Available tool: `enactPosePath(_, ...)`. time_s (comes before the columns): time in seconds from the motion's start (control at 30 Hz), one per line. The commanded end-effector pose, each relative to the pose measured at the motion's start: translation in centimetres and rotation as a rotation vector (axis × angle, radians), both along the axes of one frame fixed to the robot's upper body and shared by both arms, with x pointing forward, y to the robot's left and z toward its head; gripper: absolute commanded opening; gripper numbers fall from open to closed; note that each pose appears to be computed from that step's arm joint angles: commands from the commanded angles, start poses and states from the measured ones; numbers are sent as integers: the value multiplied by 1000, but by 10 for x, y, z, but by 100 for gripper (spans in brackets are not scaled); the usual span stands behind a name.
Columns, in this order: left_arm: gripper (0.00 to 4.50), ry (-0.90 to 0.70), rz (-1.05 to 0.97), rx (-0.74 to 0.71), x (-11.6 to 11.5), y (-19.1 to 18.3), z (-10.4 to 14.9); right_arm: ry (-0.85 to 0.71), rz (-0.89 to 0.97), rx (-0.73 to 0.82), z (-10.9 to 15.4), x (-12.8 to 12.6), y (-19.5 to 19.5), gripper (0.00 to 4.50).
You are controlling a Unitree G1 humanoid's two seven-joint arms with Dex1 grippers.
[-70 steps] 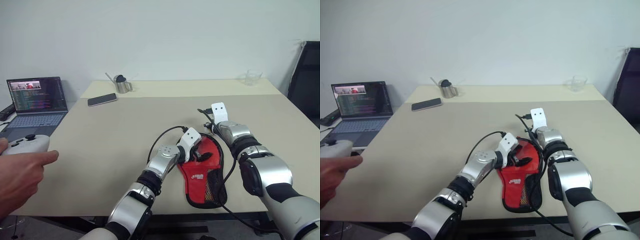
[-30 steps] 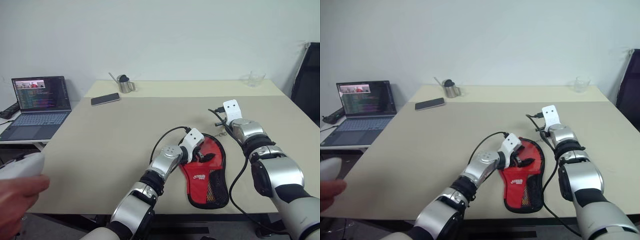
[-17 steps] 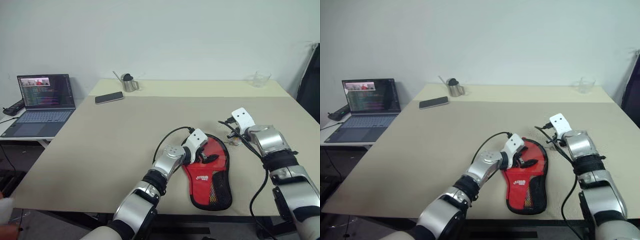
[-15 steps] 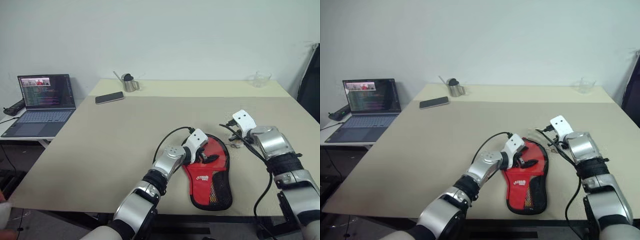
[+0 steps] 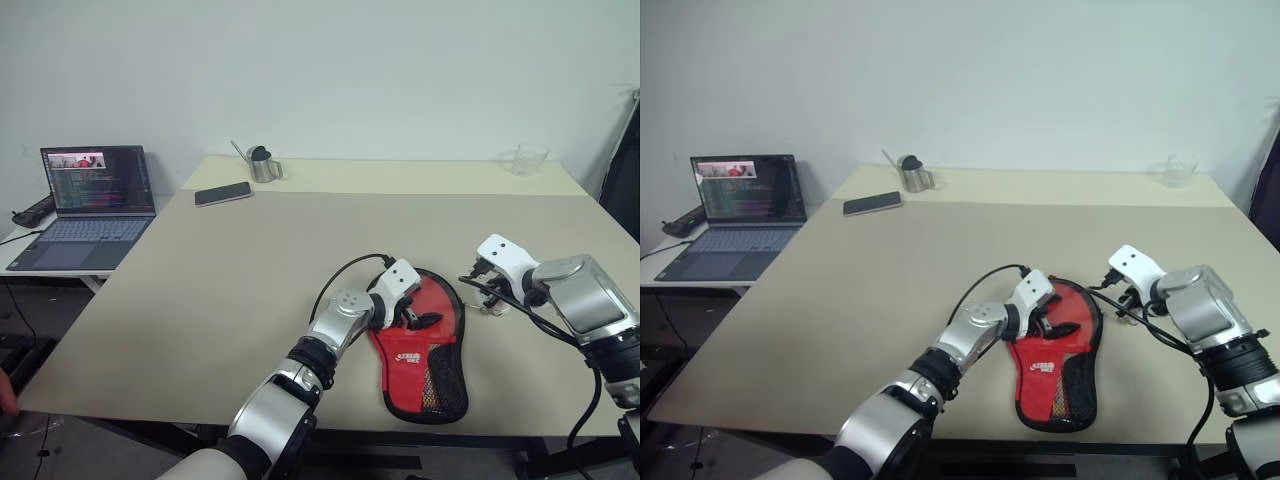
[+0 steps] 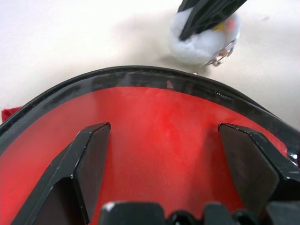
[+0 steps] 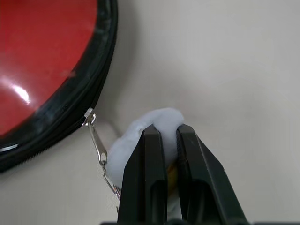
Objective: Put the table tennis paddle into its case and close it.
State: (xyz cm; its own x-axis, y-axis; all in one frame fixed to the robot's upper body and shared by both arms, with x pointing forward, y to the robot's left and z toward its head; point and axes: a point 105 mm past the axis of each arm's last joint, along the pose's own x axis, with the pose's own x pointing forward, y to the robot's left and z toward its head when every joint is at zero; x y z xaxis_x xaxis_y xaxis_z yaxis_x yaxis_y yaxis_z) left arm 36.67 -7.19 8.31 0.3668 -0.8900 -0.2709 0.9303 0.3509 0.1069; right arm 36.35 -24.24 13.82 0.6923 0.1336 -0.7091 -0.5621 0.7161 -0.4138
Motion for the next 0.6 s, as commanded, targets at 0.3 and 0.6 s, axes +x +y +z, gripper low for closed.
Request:
enactPosePath(0.3,405,97,-87,62,-26,-23,-30,152,200,-74,-5,-56,-2,2)
enactPosePath(0.6,405,96,-101,77,-30,-29,-32,232,370,-88,-13,-91,12,2)
